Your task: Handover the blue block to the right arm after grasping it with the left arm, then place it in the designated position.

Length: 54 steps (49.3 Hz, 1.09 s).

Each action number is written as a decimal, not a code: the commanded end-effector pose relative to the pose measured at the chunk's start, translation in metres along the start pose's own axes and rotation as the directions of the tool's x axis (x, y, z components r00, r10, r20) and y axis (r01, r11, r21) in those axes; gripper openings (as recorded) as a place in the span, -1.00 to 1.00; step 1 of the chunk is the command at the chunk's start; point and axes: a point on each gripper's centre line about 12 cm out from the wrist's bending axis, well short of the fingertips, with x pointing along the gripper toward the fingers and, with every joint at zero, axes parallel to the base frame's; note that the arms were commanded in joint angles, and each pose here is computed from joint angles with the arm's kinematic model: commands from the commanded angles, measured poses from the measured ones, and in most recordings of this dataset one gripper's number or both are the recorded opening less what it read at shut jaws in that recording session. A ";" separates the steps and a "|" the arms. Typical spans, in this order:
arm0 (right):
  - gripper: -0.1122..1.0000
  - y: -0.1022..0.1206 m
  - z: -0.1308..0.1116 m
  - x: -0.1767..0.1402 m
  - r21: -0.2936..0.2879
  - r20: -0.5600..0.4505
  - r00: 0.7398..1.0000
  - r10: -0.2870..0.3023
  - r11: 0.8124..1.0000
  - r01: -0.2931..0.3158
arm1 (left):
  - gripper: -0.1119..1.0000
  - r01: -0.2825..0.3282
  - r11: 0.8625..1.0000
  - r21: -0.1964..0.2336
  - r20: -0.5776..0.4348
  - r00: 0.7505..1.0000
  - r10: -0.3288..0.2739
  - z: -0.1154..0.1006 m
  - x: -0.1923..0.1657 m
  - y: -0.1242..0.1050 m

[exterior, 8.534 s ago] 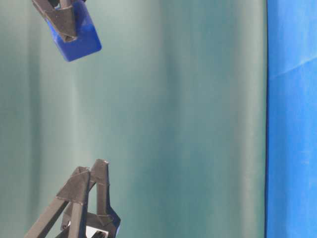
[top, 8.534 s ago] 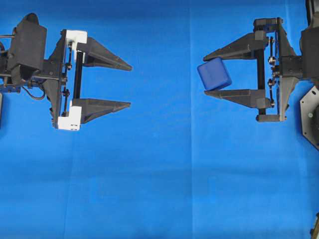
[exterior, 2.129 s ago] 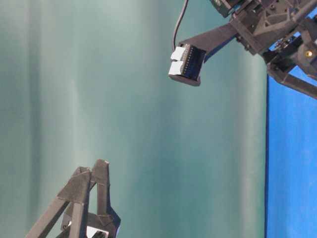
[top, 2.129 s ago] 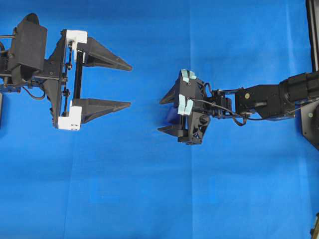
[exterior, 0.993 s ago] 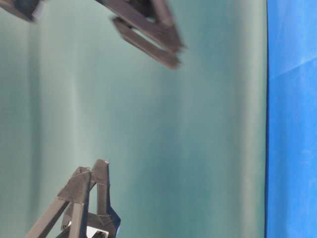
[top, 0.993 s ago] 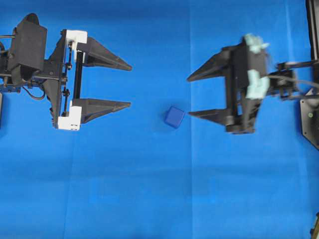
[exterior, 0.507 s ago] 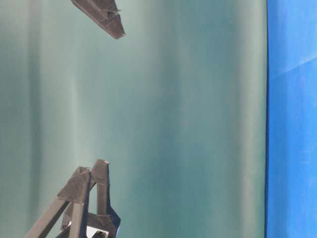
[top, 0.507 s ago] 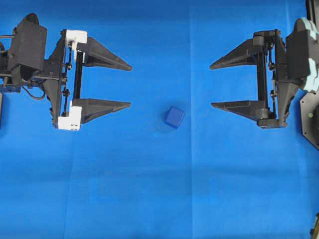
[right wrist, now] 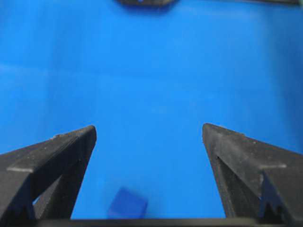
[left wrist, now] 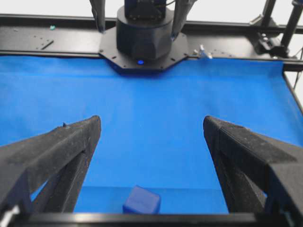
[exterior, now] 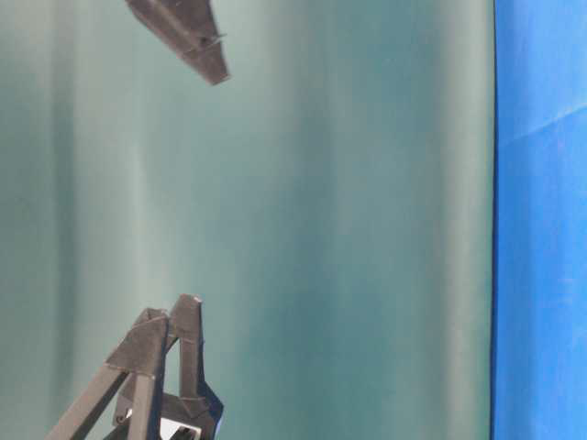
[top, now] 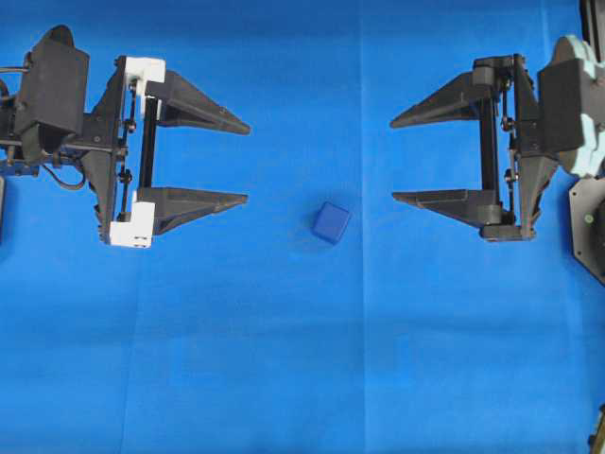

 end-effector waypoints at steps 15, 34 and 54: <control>0.87 -0.005 0.010 0.002 -0.034 0.209 0.977 0.032 0.999 -0.026 | 0.87 0.009 1.000 0.000 0.041 0.999 -0.009 0.014 -0.002 -0.003; 0.87 -0.004 0.003 0.012 -0.032 0.208 0.977 0.042 0.999 -0.036 | 0.87 0.009 1.000 0.001 0.043 0.999 -0.009 0.015 -0.002 -0.003; 0.87 -0.005 0.003 0.011 -0.033 0.208 0.977 0.041 0.999 -0.035 | 0.87 0.009 1.000 0.001 0.043 0.999 -0.009 0.015 -0.002 -0.003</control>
